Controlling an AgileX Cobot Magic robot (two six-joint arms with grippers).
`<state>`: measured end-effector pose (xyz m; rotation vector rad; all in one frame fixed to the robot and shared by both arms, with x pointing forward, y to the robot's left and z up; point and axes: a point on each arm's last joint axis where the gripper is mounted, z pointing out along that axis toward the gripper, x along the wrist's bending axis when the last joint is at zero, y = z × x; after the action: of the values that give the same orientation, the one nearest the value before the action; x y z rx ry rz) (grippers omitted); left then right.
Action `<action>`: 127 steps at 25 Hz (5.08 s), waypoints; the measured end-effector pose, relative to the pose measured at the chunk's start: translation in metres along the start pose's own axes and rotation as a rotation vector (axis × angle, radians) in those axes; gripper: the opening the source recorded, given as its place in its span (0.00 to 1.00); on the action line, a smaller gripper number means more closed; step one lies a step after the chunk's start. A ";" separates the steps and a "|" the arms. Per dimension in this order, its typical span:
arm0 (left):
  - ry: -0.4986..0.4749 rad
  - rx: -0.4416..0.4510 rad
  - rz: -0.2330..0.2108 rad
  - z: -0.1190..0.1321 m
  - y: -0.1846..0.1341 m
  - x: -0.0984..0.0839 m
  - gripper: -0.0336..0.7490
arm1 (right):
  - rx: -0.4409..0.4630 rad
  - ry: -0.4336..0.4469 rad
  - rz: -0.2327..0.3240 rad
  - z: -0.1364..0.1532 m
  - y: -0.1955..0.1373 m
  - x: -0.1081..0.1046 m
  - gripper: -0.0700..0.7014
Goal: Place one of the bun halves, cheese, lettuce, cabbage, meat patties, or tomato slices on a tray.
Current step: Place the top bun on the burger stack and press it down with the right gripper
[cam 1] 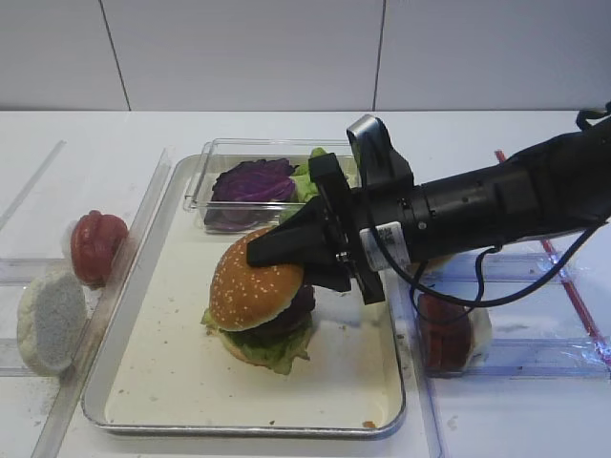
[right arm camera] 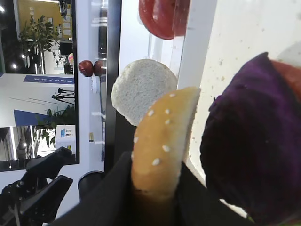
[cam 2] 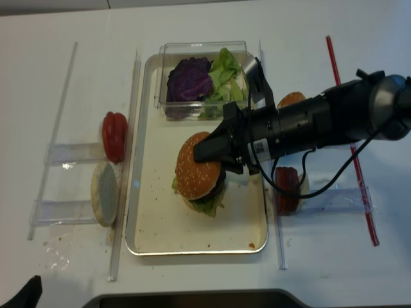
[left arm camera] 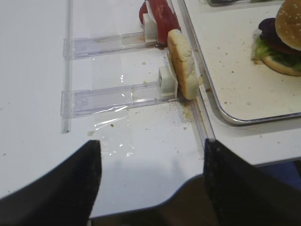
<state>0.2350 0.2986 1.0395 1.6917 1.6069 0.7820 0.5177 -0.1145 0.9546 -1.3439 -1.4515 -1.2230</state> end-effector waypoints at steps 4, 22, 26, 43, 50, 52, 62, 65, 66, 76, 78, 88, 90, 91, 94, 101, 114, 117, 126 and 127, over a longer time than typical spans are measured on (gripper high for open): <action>0.000 0.000 0.000 0.000 0.000 0.000 0.59 | -0.006 -0.001 -0.002 -0.002 0.001 -0.001 0.34; 0.000 0.000 0.000 0.000 0.000 0.000 0.59 | 0.003 -0.018 0.032 0.003 0.002 -0.017 0.50; 0.000 0.000 0.000 0.000 0.000 0.000 0.59 | 0.003 -0.015 0.032 0.003 0.002 -0.017 0.78; 0.000 0.000 0.000 0.000 0.000 0.000 0.59 | 0.001 -0.008 0.030 0.003 0.003 -0.016 0.81; 0.000 0.000 0.000 0.000 0.000 0.000 0.59 | 0.002 -0.009 0.029 0.003 0.003 -0.016 0.81; 0.000 0.000 0.000 0.000 0.000 0.000 0.59 | 0.000 -0.011 0.031 0.002 0.003 -0.016 0.81; 0.000 0.000 0.000 0.000 0.000 0.000 0.59 | 0.002 -0.033 0.042 -0.008 0.006 -0.020 0.81; 0.000 0.000 0.000 0.000 0.000 0.000 0.59 | 0.008 -0.037 0.044 -0.008 0.006 -0.020 0.81; 0.000 0.000 0.000 0.000 0.000 0.000 0.59 | 0.010 -0.038 0.042 -0.008 0.006 -0.020 0.81; 0.000 0.000 0.000 0.000 0.000 0.000 0.59 | 0.019 -0.043 0.051 -0.008 0.005 -0.020 0.79; 0.000 0.000 0.000 0.000 0.000 0.000 0.59 | 0.027 -0.047 0.043 -0.008 0.005 -0.020 0.77; 0.000 0.000 0.000 0.000 0.000 0.000 0.59 | 0.131 -0.115 -0.007 -0.006 0.017 -0.008 0.75; 0.000 0.000 0.000 0.000 0.000 0.000 0.59 | 0.142 -0.125 -0.012 -0.006 0.019 -0.007 0.75; 0.000 0.000 0.000 0.000 0.000 0.000 0.59 | 0.147 -0.131 -0.015 -0.006 0.020 -0.006 0.75; 0.000 0.000 0.000 0.000 0.000 0.000 0.59 | 0.173 -0.154 -0.023 -0.006 0.022 -0.004 0.75; 0.000 0.000 0.000 0.000 0.000 0.000 0.59 | 0.199 -0.181 -0.023 -0.007 0.022 -0.004 0.75; 0.000 0.000 0.000 0.000 0.000 0.000 0.59 | 0.245 -0.250 -0.065 -0.009 0.034 0.008 0.75; 0.000 0.000 0.000 0.000 0.000 0.000 0.59 | 0.253 -0.264 -0.062 -0.009 0.034 0.007 0.75; 0.000 0.000 0.000 0.000 0.000 0.000 0.59 | 0.256 -0.284 -0.084 -0.010 0.041 0.014 0.75; 0.000 0.000 0.000 0.000 0.000 0.000 0.59 | 0.258 -0.289 -0.089 -0.010 0.043 0.016 0.75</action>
<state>0.2350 0.2986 1.0395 1.6917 1.6069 0.7820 0.5574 -0.1218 0.9775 -1.3270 -1.8207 -0.8828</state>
